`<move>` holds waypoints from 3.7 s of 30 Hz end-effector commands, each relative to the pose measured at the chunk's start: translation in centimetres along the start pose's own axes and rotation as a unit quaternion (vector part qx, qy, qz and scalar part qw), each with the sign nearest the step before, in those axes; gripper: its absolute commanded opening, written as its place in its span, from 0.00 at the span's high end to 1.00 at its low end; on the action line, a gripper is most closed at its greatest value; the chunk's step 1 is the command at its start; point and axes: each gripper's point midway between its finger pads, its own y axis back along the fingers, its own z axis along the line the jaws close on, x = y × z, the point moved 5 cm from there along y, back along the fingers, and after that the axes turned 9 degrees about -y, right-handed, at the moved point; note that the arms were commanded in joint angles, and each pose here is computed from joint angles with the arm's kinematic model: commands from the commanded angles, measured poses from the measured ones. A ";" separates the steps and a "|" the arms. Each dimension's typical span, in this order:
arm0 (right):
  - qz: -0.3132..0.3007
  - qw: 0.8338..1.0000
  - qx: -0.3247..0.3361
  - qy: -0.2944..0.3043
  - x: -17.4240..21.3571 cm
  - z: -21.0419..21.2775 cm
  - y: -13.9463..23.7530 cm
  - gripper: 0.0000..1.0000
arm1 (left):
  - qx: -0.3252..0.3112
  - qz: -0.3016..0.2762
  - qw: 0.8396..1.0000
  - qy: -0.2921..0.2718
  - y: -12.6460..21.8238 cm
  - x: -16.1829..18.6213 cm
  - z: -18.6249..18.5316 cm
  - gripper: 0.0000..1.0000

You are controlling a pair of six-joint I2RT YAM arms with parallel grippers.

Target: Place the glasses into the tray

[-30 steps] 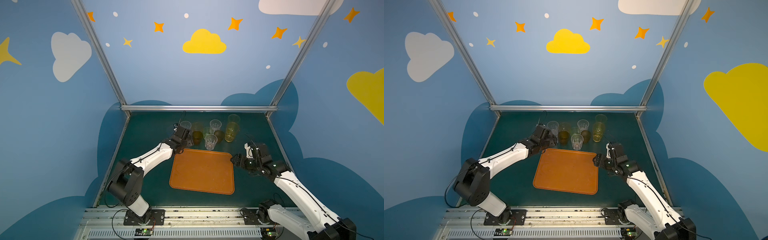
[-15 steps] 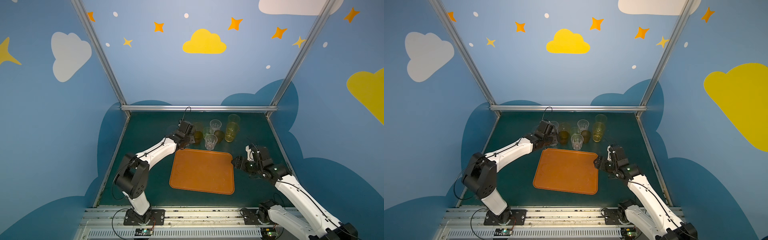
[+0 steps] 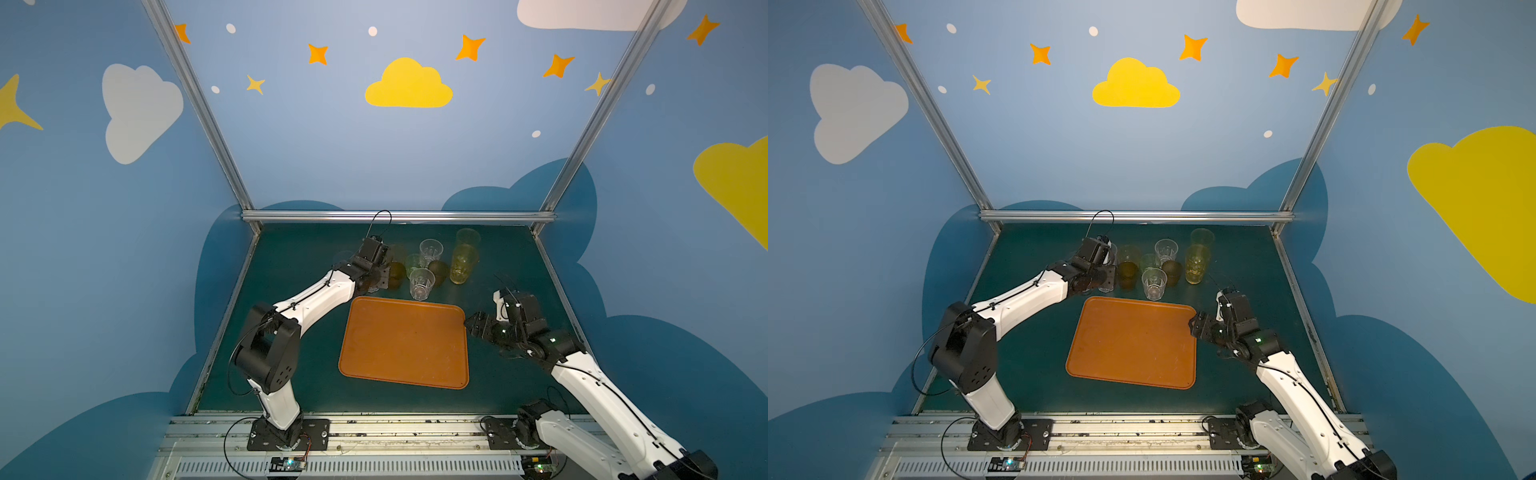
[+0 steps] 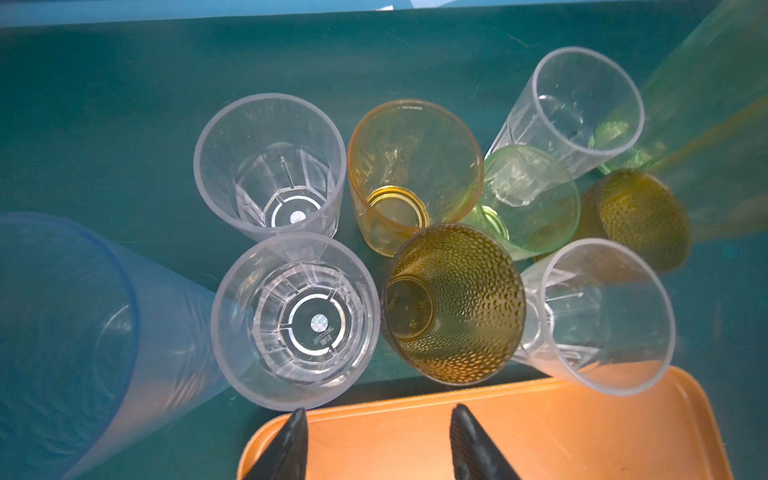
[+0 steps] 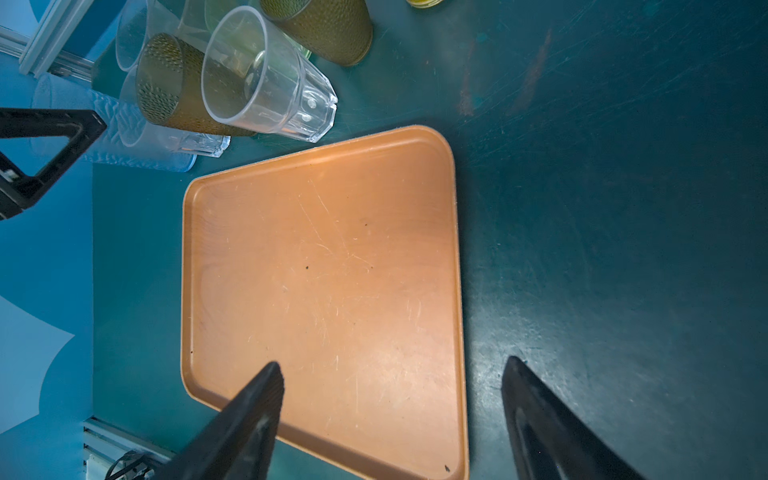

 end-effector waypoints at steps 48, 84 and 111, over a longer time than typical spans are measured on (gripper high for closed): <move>0.013 1.000 0.012 -0.017 0.3 -0.5 -0.6 0.18 | -0.012 0.025 0.996 -0.087 -1.3 1.5 0.2 0.52; 0.025 0.999 0.006 -0.021 0.3 -0.3 -1.2 0.18 | -0.033 0.058 0.986 -0.150 -4.4 2.5 0.8 0.51; 0.031 0.999 0.012 -0.027 0.3 -0.5 -1.5 0.18 | -0.055 0.070 0.983 -0.161 -5.2 3.1 0.7 0.72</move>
